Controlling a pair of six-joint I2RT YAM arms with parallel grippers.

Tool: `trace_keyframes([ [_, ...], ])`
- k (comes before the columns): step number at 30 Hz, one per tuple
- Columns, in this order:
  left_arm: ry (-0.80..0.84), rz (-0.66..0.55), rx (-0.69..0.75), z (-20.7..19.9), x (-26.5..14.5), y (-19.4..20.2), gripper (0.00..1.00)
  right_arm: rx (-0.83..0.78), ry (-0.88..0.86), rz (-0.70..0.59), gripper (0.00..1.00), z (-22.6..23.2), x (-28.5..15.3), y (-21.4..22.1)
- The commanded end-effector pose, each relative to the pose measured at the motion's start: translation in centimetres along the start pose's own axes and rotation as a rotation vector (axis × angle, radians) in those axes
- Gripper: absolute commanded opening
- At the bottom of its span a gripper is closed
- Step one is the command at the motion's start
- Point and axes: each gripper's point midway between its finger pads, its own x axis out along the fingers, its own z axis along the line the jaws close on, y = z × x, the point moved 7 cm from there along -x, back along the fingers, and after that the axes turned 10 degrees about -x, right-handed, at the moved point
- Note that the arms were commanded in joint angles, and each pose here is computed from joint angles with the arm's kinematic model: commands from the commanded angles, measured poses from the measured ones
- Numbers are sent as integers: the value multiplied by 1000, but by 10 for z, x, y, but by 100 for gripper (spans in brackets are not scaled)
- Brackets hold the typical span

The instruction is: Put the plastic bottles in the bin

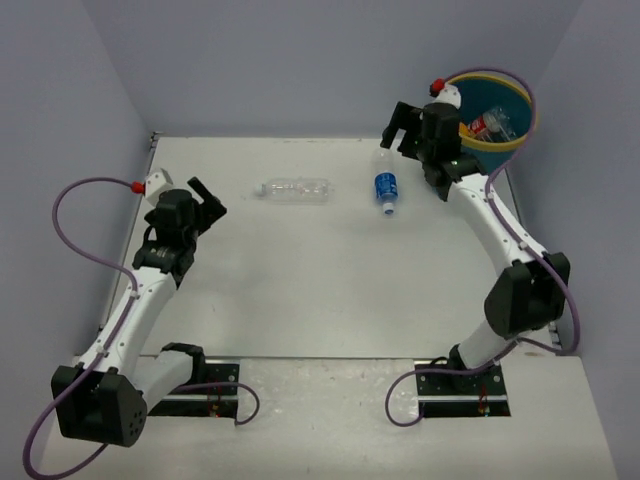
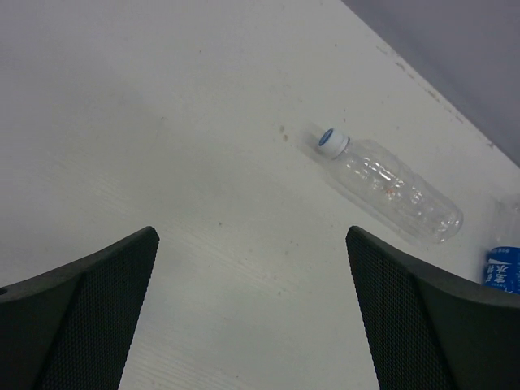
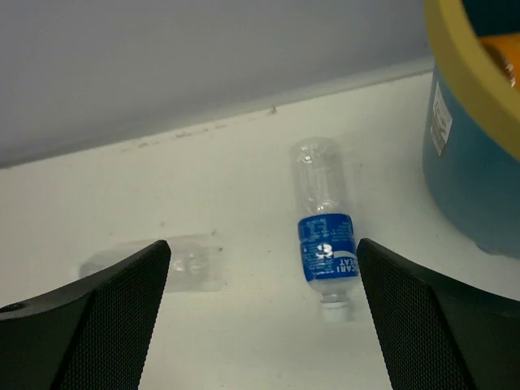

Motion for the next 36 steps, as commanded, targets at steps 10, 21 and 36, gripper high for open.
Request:
trace_keyframes([
  [10, 245, -131, -18, -28, -25, -42, 100, -198, 126, 446, 99, -18, 129, 103],
  [21, 209, -106, -1, -21, -23, -36, 100, -166, 170, 611, 92, -28, 147, 165],
  [36, 257, -99, -12, -17, -44, -34, 100, -179, 37, 117, 24, 0, 56, -9],
])
